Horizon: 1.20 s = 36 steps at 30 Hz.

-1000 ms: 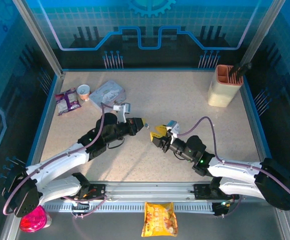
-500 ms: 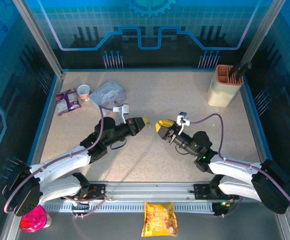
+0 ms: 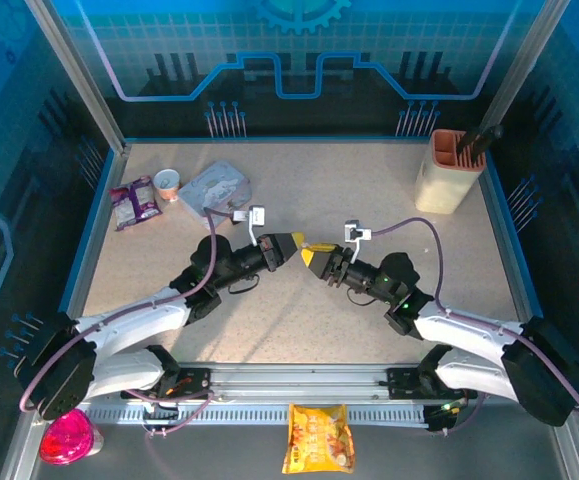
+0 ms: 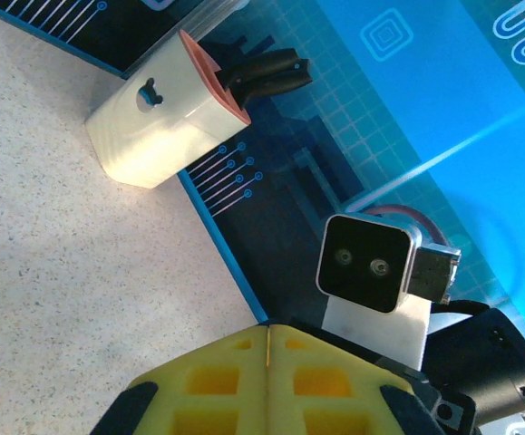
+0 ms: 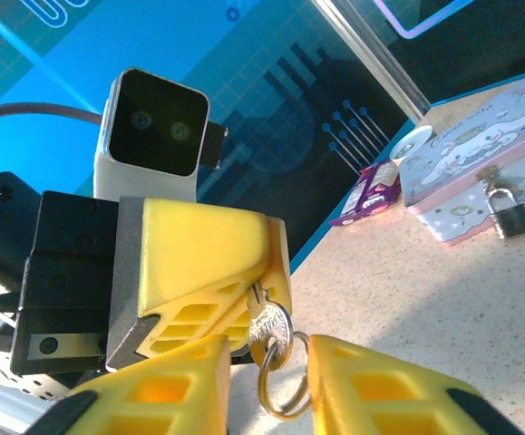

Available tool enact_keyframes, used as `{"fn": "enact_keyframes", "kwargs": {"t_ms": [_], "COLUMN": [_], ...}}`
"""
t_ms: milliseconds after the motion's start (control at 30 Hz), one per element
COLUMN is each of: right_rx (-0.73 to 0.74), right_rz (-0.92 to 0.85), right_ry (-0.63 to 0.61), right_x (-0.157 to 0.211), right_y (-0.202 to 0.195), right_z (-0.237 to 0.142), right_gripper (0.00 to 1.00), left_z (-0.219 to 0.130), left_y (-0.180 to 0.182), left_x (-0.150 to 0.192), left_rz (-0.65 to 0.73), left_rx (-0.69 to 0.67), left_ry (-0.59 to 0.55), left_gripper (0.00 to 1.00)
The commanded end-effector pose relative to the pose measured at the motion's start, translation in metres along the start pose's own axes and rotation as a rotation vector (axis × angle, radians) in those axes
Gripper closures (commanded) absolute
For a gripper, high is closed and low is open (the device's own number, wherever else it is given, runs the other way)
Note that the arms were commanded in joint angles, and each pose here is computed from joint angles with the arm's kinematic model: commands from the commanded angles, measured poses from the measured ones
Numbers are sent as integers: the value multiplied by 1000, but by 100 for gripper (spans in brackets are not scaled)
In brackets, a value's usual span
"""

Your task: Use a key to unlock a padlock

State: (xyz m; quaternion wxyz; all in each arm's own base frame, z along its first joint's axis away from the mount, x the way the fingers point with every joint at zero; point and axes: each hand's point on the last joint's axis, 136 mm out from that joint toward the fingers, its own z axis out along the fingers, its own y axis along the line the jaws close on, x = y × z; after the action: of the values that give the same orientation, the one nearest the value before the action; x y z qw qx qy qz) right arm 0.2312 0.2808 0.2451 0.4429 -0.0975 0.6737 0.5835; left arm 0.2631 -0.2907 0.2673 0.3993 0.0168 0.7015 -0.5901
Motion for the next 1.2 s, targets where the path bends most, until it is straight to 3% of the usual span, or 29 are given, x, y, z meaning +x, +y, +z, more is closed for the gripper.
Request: {"fn": "enact_keyframes", "kwargs": {"t_ms": [0, 267, 467, 967, 1167], "right_rx": [-88, -38, -69, -97, -96], "right_rz": [-14, -24, -16, 4, -2], "right_ry": [-39, -111, -105, -105, -107], "right_x": [-18, -27, -28, -28, -30], "right_y": [22, 14, 20, 22, 23], "right_z": [2, -13, -12, -8, -8], "right_gripper": [74, 73, 80, 82, 90], "left_z": [1, 3, 4, 3, 4], "left_y": [-19, -18, -22, -26, -27], "left_x": [-4, -3, -2, -3, -3], "left_rz": [16, -10, -1, 11, 16], "left_rx": [74, 73, 97, 119, 122], "left_ry": [-2, 0, 1, -2, -4], "left_gripper": [100, 100, 100, 100, 100]}}
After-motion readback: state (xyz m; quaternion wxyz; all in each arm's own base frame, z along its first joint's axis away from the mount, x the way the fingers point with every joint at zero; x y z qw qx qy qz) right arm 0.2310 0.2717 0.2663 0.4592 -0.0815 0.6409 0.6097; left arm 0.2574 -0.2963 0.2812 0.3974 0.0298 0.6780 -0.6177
